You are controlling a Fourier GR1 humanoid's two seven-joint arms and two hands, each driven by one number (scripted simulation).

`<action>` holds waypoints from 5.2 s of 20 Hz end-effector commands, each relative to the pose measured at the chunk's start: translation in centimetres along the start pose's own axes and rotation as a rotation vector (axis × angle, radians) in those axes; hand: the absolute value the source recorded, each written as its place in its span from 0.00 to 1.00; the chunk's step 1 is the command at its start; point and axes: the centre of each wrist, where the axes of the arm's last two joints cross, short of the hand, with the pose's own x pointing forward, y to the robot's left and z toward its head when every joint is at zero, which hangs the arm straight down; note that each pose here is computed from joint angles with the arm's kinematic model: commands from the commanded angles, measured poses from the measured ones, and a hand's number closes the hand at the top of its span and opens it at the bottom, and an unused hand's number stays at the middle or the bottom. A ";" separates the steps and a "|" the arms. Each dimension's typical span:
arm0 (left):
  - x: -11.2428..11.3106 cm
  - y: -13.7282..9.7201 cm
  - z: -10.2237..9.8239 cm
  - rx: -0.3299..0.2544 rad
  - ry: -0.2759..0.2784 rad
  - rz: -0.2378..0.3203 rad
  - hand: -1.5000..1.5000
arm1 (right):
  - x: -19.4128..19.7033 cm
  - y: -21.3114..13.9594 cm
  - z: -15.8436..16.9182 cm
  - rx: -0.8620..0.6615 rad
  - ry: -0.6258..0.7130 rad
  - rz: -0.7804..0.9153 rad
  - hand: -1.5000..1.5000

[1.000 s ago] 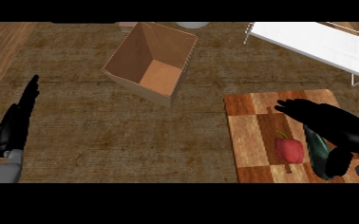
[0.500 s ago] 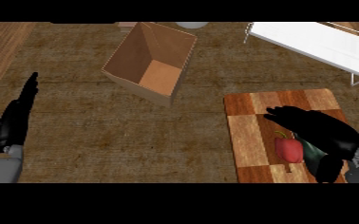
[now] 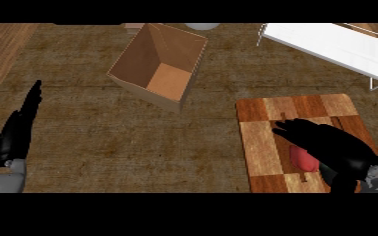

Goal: Pick the bell pepper from the cutting board and place it in the cardboard box

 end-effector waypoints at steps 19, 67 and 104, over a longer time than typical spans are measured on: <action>1.1 -2.0 -0.5 -0.009 -0.019 0.011 0.50 | -0.9 0.3 -7.8 -0.299 0.029 0.088 1.00; 1.6 0.4 -2.8 -0.038 -0.032 -0.010 0.50 | 14.3 -23.7 -19.4 -0.689 -0.342 -0.442 1.00; 1.2 -0.7 -1.1 -0.033 -0.050 -0.006 0.50 | 4.0 -22.4 -18.3 -0.919 -0.356 -1.024 0.00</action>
